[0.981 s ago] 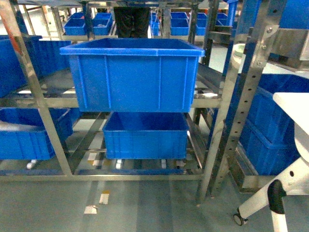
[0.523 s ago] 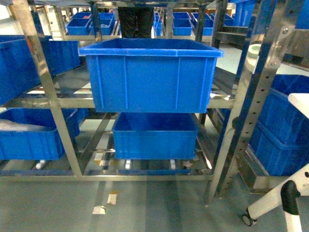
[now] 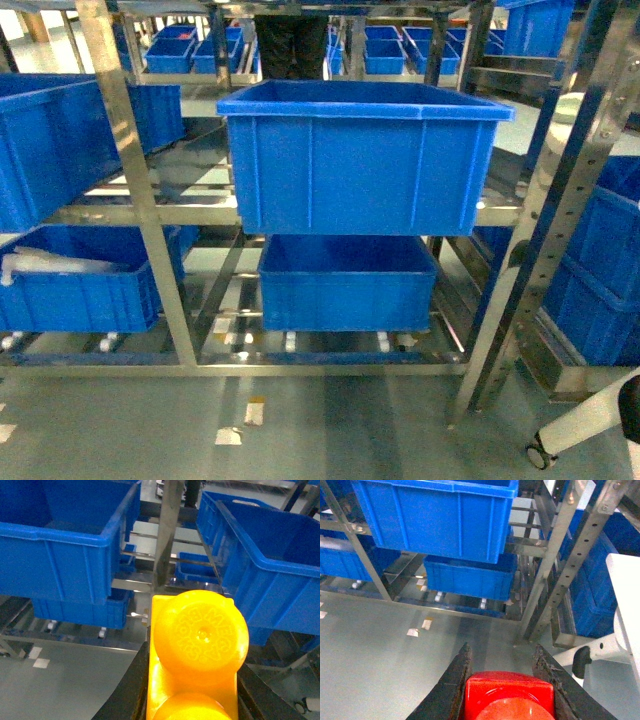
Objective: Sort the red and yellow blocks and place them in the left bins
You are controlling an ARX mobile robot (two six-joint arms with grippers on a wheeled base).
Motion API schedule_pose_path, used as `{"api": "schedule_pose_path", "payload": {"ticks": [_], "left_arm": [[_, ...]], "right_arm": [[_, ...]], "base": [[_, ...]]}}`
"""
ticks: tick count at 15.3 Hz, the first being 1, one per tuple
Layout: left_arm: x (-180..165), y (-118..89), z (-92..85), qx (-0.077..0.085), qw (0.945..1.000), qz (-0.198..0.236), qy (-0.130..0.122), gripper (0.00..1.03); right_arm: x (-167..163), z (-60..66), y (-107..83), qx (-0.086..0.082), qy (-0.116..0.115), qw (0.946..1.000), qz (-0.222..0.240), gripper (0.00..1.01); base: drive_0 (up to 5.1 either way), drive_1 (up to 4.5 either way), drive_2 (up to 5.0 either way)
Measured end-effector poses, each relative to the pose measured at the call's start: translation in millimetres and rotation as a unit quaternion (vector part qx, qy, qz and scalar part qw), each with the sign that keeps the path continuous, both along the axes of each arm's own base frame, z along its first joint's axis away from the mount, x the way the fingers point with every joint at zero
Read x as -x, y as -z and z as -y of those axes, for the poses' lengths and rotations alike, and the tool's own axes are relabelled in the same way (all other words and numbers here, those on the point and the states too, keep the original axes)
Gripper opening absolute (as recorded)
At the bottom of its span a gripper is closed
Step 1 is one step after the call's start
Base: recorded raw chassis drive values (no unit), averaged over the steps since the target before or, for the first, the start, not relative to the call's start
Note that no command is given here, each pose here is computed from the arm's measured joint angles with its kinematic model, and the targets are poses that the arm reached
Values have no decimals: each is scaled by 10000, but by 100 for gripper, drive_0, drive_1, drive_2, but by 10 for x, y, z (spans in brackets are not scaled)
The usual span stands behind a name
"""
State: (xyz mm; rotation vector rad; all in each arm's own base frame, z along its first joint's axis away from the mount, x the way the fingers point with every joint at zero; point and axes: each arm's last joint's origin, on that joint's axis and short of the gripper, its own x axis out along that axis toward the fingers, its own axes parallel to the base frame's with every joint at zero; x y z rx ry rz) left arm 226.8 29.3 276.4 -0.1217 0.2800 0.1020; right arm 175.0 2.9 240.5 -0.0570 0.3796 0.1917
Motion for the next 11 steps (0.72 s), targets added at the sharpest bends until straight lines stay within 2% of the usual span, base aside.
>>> {"api": "schedule_pose_path", "payload": {"ticks": [2, 3, 7, 11], "left_arm": [[1, -1, -1, -2, 10000, 2, -7, 28], [-1, 6, -25, -8, 10000, -17, -88, 28], [7, -11, 4, 1, 10000, 23, 19, 27], [3, -8, 0, -2, 10000, 13, -2, 27]], "right_arm": [[-1, 0, 0, 0, 0, 10000, 0, 29], [5, -4, -11, -16, -49, 10000, 46, 29], [7, -1, -6, -6, -20, 10000, 21, 29], [5, -1, -4, -6, -20, 10000, 14, 29]], "base": [[-488, 253, 253], [-488, 253, 253], [-488, 253, 253], [-488, 253, 253]]}}
